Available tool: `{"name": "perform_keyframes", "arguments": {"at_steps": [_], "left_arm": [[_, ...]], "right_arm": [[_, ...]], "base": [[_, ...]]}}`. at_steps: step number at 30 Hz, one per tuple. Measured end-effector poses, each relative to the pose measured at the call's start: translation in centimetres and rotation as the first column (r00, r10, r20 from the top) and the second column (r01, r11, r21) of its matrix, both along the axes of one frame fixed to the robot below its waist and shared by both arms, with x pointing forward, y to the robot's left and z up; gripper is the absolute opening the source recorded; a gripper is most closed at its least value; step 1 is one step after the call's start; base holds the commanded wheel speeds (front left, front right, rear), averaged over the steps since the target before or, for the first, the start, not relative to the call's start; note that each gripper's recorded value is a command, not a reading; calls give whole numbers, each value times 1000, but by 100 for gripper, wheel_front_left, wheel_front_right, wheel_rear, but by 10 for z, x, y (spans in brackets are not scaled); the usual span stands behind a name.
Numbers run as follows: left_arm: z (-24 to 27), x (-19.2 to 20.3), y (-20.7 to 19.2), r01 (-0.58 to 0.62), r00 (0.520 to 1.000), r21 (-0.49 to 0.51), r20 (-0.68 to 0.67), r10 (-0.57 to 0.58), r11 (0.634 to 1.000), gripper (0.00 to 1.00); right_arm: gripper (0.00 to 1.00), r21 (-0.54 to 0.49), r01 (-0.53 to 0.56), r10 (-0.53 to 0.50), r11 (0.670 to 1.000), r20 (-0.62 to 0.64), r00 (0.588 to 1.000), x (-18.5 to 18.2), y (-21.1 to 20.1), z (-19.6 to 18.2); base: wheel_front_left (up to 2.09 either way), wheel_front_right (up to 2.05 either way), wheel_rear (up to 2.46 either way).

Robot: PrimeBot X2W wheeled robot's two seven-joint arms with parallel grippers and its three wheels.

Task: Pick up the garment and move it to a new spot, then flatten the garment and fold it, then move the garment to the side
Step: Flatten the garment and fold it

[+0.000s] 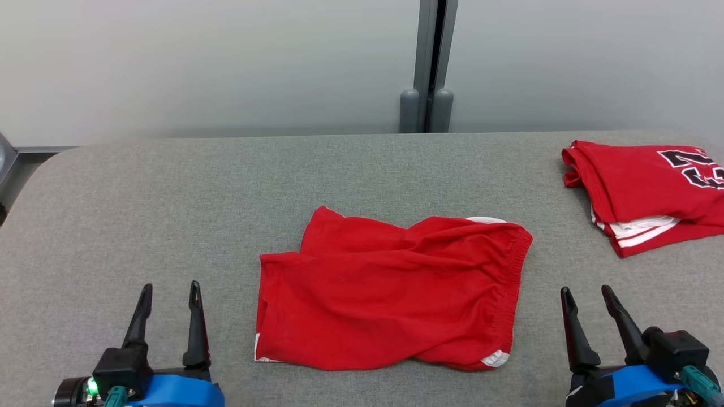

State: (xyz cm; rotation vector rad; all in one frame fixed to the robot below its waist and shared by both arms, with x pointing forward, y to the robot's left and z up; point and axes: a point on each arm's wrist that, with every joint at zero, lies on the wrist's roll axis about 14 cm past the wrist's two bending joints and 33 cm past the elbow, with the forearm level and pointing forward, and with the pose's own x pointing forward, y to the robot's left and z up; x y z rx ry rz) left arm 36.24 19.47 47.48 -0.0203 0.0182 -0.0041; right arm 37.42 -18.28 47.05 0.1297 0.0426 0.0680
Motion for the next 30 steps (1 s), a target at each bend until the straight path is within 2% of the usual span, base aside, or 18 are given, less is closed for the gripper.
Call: {"name": "perform_keyframes", "arguments": {"at_steps": [6,15,22,30], "left_arm": [[-17,-7,-33,124,991,1,-57,-124,992,100],[-69,-34,-71,289,931,-14,-229,-285,957,100],[-100,-46,-70,313,889,-46,-337,-310,948,100],[-112,-38,-73,331,865,-59,-379,-328,942,100]], "right_arm": [[100,-30,-76,74,997,-50,996,-8,15,-12],[100,7,-201,199,980,-188,962,-38,50,-49],[100,38,-227,229,973,-266,936,-49,60,-74],[100,43,-251,252,967,-297,921,-41,68,-88]], "base": [[0,0,0],[0,0,0],[0,0,0],[0,0,0]]}}
